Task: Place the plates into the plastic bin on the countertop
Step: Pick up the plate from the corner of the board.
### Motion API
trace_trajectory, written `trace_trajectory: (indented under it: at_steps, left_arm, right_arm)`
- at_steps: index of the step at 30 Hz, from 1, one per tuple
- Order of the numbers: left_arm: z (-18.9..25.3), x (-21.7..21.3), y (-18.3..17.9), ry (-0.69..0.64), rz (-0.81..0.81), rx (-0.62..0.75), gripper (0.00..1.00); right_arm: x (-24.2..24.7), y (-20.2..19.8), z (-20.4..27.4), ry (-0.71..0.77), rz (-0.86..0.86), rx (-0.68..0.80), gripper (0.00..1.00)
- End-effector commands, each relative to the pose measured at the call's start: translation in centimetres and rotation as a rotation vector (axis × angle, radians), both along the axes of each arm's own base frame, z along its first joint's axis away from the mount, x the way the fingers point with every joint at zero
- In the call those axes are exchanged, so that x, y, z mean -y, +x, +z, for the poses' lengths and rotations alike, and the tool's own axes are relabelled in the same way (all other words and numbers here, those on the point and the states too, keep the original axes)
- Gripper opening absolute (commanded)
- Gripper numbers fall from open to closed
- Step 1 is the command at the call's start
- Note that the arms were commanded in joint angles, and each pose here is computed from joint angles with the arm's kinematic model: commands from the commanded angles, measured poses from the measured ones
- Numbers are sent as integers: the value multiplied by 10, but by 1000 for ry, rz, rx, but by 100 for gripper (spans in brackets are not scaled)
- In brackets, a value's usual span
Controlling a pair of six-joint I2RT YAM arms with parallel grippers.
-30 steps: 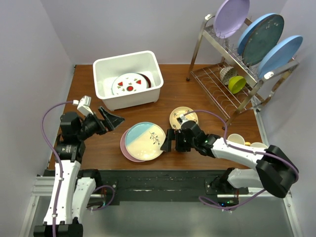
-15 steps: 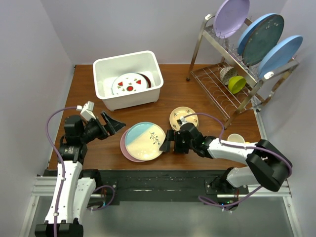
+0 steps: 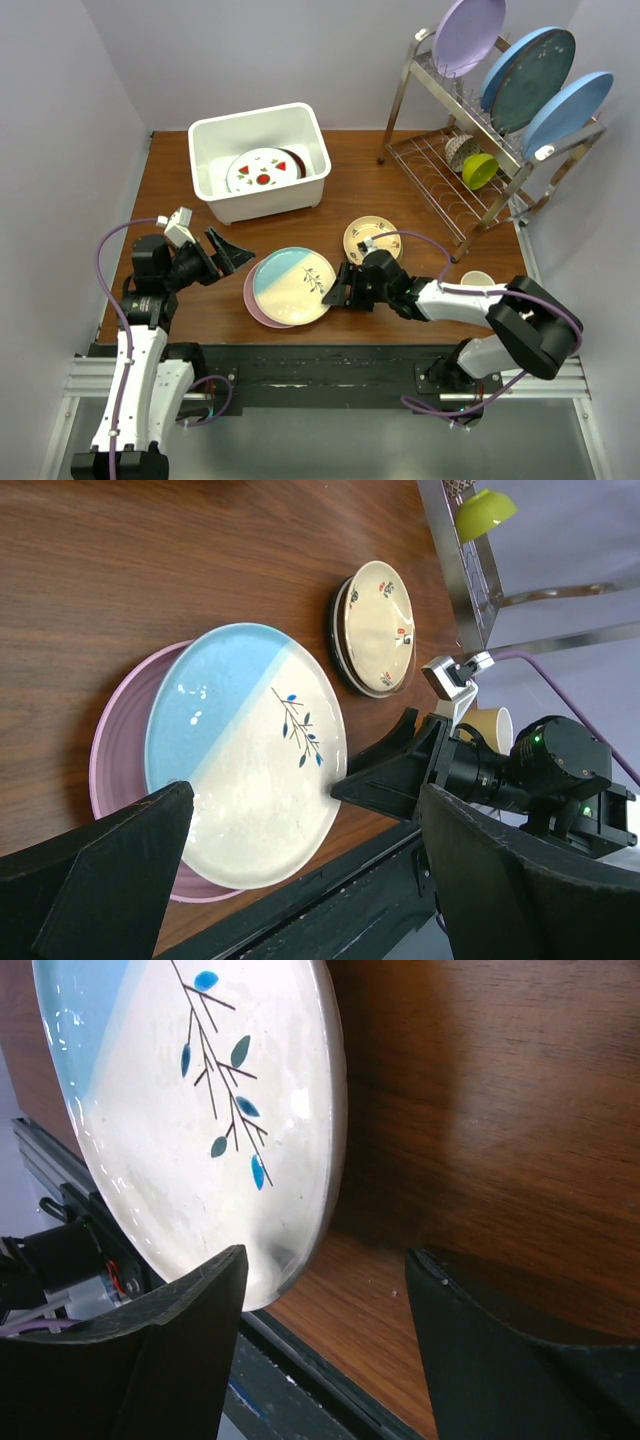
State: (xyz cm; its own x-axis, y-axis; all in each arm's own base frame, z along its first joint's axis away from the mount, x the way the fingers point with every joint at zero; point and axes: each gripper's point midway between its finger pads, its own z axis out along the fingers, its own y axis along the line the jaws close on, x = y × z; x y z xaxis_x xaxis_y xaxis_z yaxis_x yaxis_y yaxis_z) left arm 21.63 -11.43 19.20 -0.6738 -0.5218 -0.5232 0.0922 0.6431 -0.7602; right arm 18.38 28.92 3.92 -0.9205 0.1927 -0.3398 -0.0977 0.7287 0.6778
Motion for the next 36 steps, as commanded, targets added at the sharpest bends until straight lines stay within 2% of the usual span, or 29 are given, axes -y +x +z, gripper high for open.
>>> trace_trajectory:
  at_steps: [1,6,13,25,30,32,36]
  left_arm:
    - [1,0,0,-6,-2,5,100]
    - [0,0,0,-5,-3,4,100]
    - [-2,1,0,-3,-8,-7,100]
    - [-4,0,0,6,-13,-13,99]
    - [-5,0,0,8,-16,-13,99]
    - [-6,0,0,7,-17,-18,99]
    - [-11,1,-1,5,-22,-27,99]
  right_arm:
    - [-3,5,2,31,-26,10,63]
    - [1,8,-5,35,-56,-1,55]
    - [6,14,-12,117,-111,-26,53]
    - [-8,20,-3,206,-86,2,51]
    - [-11,20,-5,227,-86,-4,41]
    - [-13,20,-5,237,-80,-7,29]
    - [-15,20,-8,248,-78,-15,24]
